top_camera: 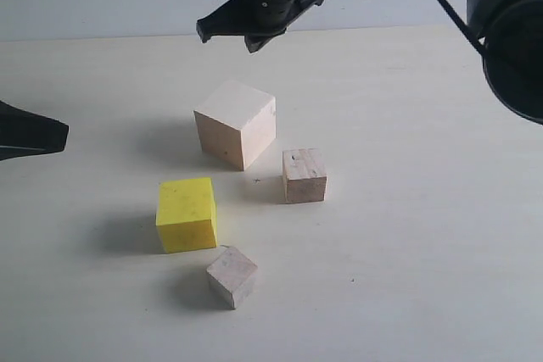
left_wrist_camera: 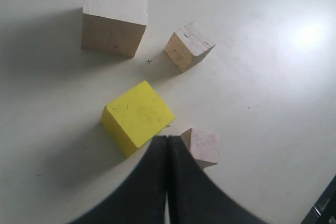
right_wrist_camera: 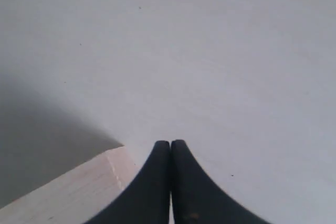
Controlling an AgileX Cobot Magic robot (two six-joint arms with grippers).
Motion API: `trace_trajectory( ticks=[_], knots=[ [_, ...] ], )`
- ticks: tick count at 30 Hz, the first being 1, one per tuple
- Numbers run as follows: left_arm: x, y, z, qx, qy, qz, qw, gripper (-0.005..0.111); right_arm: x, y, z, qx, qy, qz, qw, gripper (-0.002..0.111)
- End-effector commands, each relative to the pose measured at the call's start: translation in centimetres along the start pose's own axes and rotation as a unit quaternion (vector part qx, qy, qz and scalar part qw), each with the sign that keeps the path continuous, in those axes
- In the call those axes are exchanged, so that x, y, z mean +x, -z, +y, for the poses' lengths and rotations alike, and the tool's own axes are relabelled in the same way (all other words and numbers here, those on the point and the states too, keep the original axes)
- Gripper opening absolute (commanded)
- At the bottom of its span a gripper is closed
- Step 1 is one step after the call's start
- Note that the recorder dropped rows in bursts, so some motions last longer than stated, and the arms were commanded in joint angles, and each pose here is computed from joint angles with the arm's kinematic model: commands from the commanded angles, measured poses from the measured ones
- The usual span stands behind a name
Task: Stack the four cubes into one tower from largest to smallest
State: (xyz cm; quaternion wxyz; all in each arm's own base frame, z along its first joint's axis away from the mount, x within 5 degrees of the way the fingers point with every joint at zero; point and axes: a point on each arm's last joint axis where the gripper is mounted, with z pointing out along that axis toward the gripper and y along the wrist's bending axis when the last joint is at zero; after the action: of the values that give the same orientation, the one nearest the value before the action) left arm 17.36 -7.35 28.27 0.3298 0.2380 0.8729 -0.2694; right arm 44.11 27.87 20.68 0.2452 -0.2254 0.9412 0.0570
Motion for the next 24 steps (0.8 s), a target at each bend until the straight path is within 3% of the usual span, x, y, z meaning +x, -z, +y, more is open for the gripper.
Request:
trace_trajectory(
  ticks=[1, 12, 24],
  knots=[
    [0.1, -0.1, -0.2, 0.006, 0.001, 0.003, 1.0, 0.0, 0.1, -1.8, 0.3, -0.044, -0.022, -0.012, 0.999, 0.0],
    [0.1, -0.1, -0.1, 0.003, 0.0, 0.002, 1.0, 0.0, 0.8, -3.8, 0.7, -0.067, -0.034, 0.001, 0.997, 0.0],
    [0.0, -0.1, -0.1, 0.001, -0.001, 0.0, 1.0, 0.0, 1.7, -3.8, 1.8, -0.133, 0.024, 0.039, 0.99, 0.0]
  ],
)
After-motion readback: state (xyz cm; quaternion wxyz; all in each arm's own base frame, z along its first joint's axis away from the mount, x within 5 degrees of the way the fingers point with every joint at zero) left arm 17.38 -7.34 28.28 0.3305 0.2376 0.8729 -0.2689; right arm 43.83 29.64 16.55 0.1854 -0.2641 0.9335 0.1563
